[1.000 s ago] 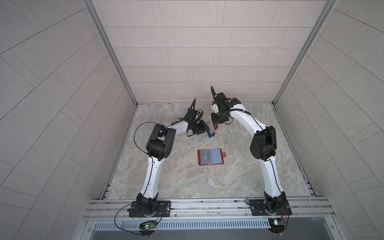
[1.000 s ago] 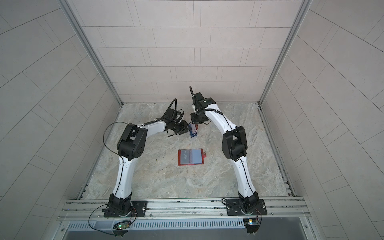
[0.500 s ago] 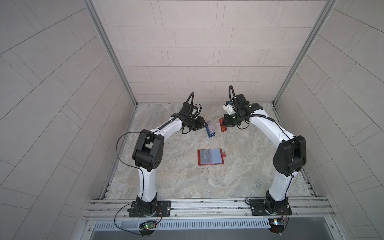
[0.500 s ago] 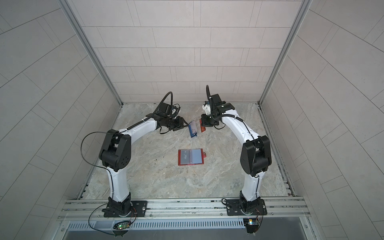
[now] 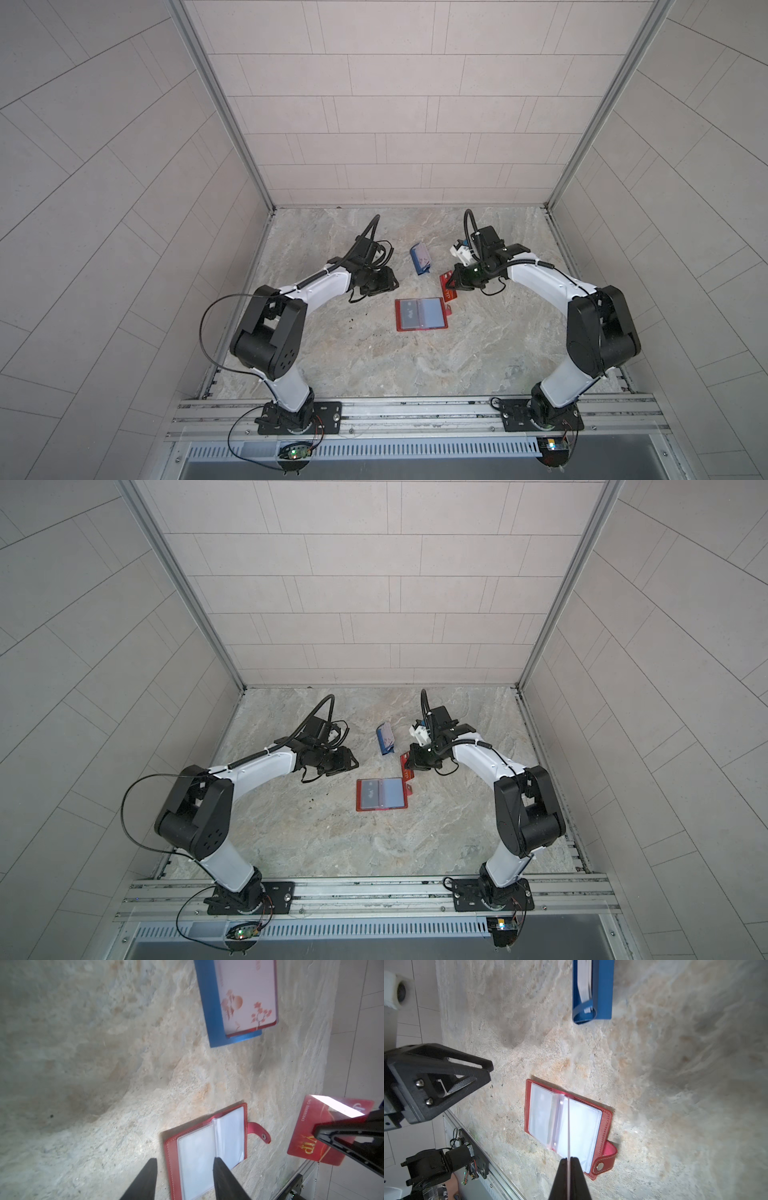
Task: Put the credit cards into the card holder
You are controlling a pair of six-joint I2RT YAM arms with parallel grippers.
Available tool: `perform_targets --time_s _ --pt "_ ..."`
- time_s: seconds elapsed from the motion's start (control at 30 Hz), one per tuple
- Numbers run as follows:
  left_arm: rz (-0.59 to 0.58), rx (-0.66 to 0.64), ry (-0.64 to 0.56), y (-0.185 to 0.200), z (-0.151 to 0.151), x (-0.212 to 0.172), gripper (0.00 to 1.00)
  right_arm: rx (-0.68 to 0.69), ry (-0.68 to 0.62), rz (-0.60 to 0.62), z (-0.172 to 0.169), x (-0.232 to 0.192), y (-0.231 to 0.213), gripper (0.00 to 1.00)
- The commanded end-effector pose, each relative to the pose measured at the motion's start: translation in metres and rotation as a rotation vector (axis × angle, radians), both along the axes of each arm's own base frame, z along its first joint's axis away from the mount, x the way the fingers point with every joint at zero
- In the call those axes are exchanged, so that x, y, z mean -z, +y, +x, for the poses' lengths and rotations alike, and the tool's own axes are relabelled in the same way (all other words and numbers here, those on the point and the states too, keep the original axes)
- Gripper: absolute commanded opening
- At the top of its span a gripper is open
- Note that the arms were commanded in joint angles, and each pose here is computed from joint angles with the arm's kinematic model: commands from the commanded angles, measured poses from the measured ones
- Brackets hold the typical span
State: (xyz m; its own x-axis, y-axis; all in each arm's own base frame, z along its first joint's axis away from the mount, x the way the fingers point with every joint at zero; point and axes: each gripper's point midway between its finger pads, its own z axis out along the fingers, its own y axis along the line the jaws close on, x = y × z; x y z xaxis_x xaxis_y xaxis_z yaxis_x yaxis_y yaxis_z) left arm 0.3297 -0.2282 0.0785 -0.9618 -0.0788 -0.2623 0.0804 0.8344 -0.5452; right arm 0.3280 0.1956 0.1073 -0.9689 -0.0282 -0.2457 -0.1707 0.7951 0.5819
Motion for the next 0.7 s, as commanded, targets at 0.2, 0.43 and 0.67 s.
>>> perform_targets --time_s 0.2,0.43,0.67 --pt "0.026 0.069 -0.045 -0.005 -0.031 0.001 0.49 0.000 0.004 0.145 -0.015 0.015 0.031 0.00" --pt "0.000 0.107 -0.013 -0.018 -0.046 0.018 0.49 -0.012 0.027 0.175 -0.017 0.026 0.046 0.00" --pt "-0.024 0.078 0.010 -0.024 -0.051 0.034 0.47 -0.025 0.067 0.175 -0.021 0.041 0.057 0.00"
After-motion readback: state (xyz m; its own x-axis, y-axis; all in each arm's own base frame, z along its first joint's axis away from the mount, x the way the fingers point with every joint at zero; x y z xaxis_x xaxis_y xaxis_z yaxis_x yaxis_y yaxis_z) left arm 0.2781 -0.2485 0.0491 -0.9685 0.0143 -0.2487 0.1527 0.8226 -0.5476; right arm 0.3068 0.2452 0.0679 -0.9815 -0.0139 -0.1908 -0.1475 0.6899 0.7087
